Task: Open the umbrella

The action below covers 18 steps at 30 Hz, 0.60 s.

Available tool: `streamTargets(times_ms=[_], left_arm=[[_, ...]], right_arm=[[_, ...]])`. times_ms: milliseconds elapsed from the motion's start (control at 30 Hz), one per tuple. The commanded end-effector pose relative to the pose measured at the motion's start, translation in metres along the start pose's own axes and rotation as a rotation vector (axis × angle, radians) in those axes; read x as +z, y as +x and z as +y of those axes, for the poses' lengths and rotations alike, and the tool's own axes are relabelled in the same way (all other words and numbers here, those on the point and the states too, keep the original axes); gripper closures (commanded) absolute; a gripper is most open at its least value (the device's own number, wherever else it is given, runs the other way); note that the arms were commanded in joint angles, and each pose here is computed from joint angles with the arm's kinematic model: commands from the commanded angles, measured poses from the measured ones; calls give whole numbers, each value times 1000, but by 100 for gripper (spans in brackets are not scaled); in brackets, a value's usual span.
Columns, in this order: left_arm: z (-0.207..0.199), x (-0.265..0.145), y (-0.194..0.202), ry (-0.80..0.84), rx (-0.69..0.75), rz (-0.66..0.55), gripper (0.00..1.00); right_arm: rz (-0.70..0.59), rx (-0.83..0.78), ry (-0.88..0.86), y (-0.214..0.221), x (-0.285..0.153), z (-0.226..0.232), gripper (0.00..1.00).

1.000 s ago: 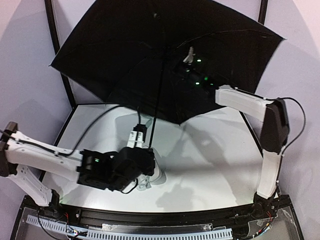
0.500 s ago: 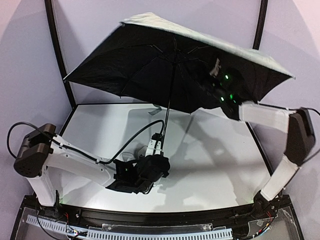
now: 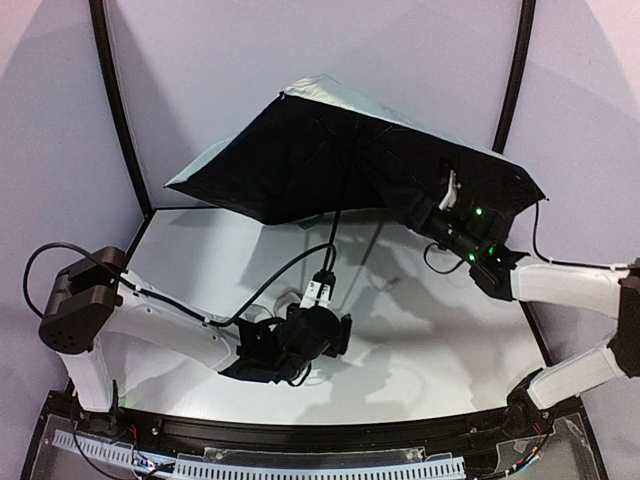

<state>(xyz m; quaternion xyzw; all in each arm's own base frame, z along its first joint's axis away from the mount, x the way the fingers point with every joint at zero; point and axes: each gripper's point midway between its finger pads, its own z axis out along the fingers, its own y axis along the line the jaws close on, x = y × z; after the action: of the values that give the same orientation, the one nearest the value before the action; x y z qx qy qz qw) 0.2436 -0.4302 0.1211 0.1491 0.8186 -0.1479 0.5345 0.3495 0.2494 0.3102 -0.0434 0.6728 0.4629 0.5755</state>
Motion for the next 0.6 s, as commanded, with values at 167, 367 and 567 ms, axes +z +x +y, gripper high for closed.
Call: streamTargets(times_ms=[167,367,567], left_arm=[[22,-29,-38,-79,-16,17,1],[61,-61,-51,-156,-54,22,1],[106,-96,-28,-171,-134,80,1]], right_arm=[[155,-84,158,46,-41,-25,1],[253,-90,93,81,-74,-21,1],[375,-93,180,117,-111,-43,1]])
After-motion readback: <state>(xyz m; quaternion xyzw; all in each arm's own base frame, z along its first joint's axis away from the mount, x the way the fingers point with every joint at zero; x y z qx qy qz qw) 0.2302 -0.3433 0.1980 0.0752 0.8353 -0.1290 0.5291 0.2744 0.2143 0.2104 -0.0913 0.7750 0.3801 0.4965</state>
